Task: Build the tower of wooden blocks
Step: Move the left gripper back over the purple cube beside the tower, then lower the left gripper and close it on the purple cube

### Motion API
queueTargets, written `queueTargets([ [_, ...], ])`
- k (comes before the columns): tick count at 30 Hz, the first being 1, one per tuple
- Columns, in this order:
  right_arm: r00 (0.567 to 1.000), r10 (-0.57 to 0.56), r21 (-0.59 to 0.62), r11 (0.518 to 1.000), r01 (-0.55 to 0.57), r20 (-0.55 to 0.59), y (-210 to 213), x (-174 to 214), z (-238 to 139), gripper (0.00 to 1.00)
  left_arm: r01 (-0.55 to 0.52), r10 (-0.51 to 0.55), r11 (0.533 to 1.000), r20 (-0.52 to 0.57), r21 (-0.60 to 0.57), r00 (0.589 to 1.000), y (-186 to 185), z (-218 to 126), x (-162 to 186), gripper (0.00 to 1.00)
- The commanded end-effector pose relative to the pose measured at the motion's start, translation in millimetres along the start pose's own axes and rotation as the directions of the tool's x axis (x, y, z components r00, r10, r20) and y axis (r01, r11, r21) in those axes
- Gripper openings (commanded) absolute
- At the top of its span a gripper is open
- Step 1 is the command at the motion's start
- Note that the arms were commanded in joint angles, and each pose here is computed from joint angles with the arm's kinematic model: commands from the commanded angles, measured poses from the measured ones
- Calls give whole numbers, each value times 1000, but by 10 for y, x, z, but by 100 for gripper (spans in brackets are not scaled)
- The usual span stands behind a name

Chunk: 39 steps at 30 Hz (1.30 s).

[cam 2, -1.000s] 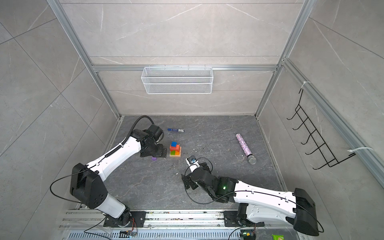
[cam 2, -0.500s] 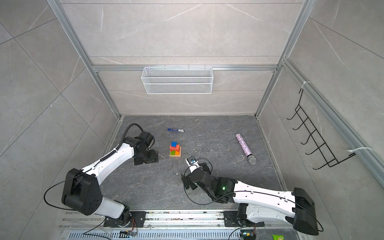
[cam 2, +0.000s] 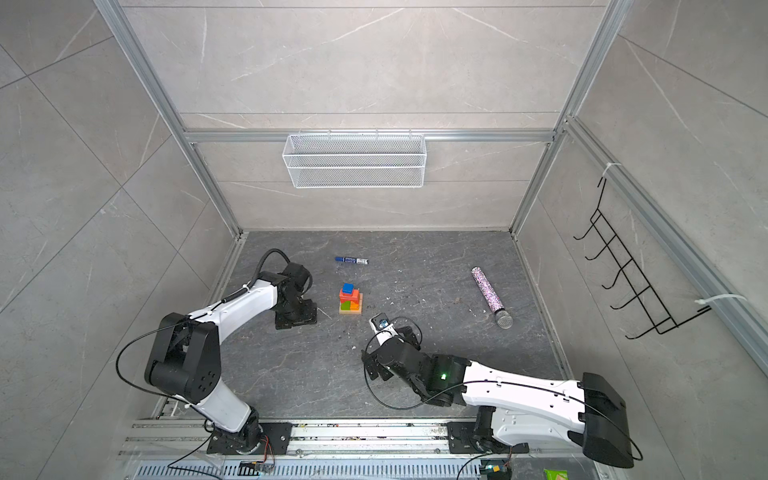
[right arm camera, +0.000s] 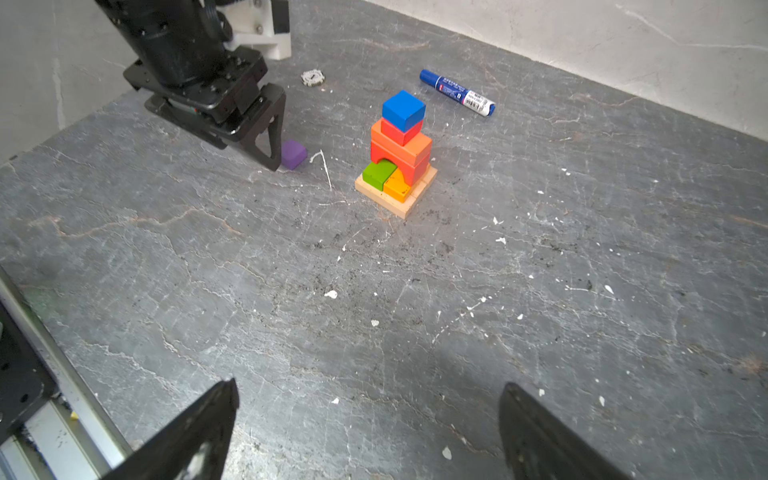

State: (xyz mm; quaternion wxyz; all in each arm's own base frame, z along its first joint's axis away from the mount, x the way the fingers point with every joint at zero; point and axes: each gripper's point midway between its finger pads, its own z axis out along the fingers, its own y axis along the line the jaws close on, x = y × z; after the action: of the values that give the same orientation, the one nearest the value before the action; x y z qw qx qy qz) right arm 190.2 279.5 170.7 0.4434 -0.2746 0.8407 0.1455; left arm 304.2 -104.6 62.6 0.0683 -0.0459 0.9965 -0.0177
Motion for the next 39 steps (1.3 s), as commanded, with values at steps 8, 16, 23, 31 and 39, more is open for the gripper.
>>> queueTargets([
  [8, 1000, 10, -7, 1000, -10, -4, 75, -45, 24, 98, -58, 58, 998, 19, 18, 998, -99, 127, -332, 66],
  [16, 1000, 9, -2, 1000, -9, -4, 44, -39, -18, 98, -46, 46, 999, -2, 24, 999, -75, 262, -449, 61],
  [23, 1000, -1, 1, 1000, 1, -6, 48, -67, -24, 97, -36, 36, 999, -17, 27, 999, -61, 376, -478, 58],
  [31, 1000, -1, -3, 1000, 1, -3, 63, -87, -26, 96, -24, 25, 999, -26, 34, 999, -64, 475, -498, 56],
  [39, 1000, 3, 2, 1000, -3, -4, 52, -70, -28, 96, -7, 8, 1000, -34, 28, 999, -47, 494, -466, 51],
])
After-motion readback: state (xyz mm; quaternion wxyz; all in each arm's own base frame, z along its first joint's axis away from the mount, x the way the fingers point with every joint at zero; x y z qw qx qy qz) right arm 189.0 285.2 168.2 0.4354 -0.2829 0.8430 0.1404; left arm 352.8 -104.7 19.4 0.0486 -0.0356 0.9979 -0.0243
